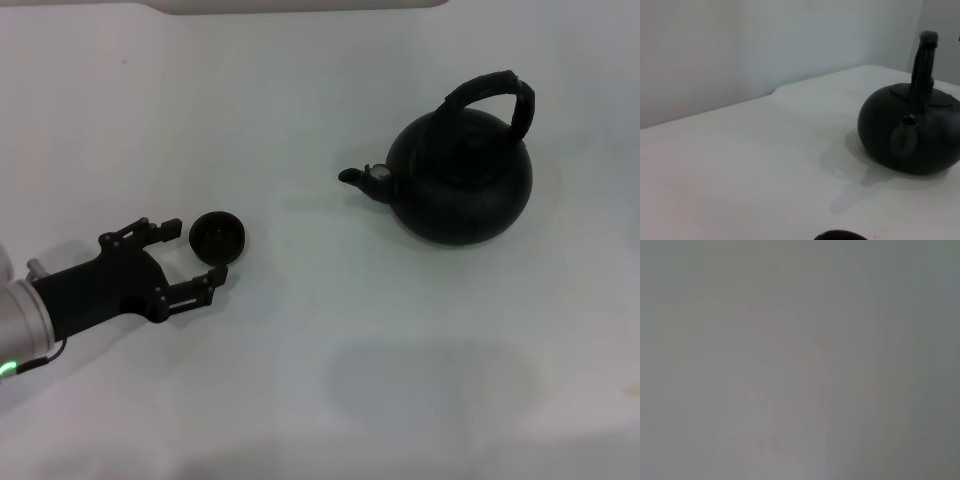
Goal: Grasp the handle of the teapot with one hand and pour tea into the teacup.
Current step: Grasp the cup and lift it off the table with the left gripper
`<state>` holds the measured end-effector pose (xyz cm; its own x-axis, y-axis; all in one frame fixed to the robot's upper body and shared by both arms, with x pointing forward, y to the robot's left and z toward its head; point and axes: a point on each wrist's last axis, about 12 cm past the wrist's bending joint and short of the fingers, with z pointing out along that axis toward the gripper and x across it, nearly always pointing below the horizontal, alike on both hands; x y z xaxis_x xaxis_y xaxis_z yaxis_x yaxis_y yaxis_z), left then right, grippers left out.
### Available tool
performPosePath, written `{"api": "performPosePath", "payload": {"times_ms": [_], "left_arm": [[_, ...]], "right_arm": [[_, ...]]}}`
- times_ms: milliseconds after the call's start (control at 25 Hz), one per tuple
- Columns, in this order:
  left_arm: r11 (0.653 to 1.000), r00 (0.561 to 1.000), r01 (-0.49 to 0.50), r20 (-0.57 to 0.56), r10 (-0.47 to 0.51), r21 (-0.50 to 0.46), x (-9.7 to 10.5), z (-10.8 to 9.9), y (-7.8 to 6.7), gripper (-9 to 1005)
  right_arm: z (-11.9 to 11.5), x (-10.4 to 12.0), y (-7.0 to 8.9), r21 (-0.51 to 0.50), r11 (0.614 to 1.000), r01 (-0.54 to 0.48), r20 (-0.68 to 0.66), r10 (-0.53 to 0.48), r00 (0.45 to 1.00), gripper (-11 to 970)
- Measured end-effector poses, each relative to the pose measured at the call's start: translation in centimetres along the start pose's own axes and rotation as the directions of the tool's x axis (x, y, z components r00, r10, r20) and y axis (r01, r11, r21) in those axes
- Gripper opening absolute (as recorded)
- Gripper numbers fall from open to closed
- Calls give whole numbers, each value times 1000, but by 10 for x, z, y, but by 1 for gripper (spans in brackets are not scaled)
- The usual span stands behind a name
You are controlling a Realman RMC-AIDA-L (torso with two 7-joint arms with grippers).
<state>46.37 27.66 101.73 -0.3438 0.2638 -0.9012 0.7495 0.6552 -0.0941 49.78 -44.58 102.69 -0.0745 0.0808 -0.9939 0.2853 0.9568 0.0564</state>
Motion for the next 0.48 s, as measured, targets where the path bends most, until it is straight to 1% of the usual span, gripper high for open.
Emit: {"api": "performPosePath", "payload": {"times_ms": [120, 280, 480], "left_arm": [[1000, 1000, -3, -5, 3, -2, 2, -3, 0, 871], [1000, 1000, -9, -10, 9, -8, 3, -6, 2, 871], [999, 1000, -25, -14, 25, -22, 4, -12, 5, 872]], "right_arm": [[-1, 4, 2, 4, 1000, -6, -16, 6, 1000, 482], [-3, 10, 11, -1, 1000, -18, -32, 18, 999, 481], [-5, 14, 18, -6, 1000, -30, -37, 30, 999, 481]]}}
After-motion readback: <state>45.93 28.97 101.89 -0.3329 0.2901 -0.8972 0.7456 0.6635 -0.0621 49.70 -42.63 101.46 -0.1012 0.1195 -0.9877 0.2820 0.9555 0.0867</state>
